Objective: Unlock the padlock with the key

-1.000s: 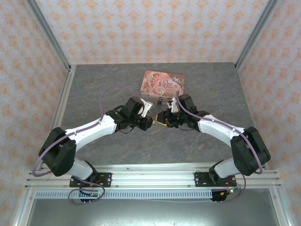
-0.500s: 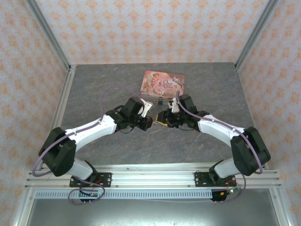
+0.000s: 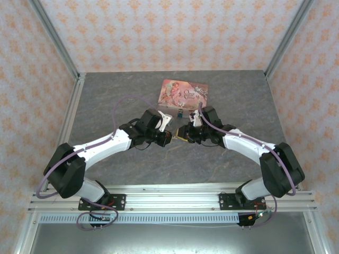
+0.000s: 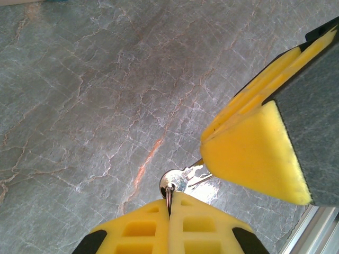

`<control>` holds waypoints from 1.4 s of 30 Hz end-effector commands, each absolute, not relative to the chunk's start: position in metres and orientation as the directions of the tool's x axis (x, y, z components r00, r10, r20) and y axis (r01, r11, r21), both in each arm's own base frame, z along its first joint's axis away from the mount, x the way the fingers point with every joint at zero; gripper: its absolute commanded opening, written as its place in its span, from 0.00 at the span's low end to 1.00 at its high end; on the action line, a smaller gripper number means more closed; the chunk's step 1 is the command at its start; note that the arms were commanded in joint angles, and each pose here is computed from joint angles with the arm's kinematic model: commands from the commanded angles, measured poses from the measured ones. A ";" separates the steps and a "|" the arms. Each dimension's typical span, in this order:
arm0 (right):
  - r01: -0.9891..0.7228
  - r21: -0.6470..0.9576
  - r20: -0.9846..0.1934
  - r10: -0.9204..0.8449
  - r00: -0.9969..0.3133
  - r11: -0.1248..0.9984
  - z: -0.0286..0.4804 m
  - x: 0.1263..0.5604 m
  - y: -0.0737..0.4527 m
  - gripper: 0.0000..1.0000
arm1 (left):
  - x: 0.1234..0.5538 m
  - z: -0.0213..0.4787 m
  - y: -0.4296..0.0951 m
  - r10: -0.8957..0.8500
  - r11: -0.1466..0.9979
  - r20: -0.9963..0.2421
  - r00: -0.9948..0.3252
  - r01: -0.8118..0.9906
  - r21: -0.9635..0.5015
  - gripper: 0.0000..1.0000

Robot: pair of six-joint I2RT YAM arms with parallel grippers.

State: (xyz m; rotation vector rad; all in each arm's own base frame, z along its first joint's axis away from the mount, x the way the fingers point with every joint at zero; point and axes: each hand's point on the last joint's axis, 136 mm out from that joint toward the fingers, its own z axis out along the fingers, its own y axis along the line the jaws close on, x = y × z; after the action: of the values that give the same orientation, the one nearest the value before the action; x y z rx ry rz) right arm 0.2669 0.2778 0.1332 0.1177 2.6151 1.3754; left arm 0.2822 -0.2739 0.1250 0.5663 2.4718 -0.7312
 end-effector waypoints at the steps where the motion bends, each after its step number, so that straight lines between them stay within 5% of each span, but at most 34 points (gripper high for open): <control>1: -0.038 0.839 -0.137 0.144 -0.980 0.542 0.141 0.268 0.284 0.20 | 0.282 0.139 -0.275 0.242 0.751 -0.589 -0.771 0.533 -0.389 0.00; 18: -0.041 0.845 -0.136 0.141 -0.981 0.534 0.140 0.269 0.286 0.08 | 0.282 0.140 -0.276 0.245 0.745 -0.591 -0.769 0.539 -0.392 0.00; 27: -0.176 0.840 -0.286 0.143 -0.948 0.513 0.155 0.274 0.284 0.00 | 0.279 0.144 -0.269 0.254 0.747 -0.618 -0.744 0.557 -0.363 0.00; 33: -0.345 0.750 -0.427 0.014 -0.904 0.564 0.172 0.269 0.279 0.00 | 0.275 0.151 -0.254 0.262 0.772 -0.644 -0.719 0.557 -0.307 0.41; 42: -0.651 0.573 -0.576 -0.321 -0.752 0.498 0.210 0.242 0.274 0.00 | 0.266 0.176 -0.231 0.241 0.767 -0.744 -0.623 0.592 -0.247 0.59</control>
State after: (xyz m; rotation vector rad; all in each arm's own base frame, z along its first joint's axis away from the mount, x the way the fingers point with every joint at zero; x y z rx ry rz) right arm 0.2667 0.2806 0.1999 -0.5338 2.3903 1.1936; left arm 0.2668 -0.2407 0.1661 0.5973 2.3058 -0.6636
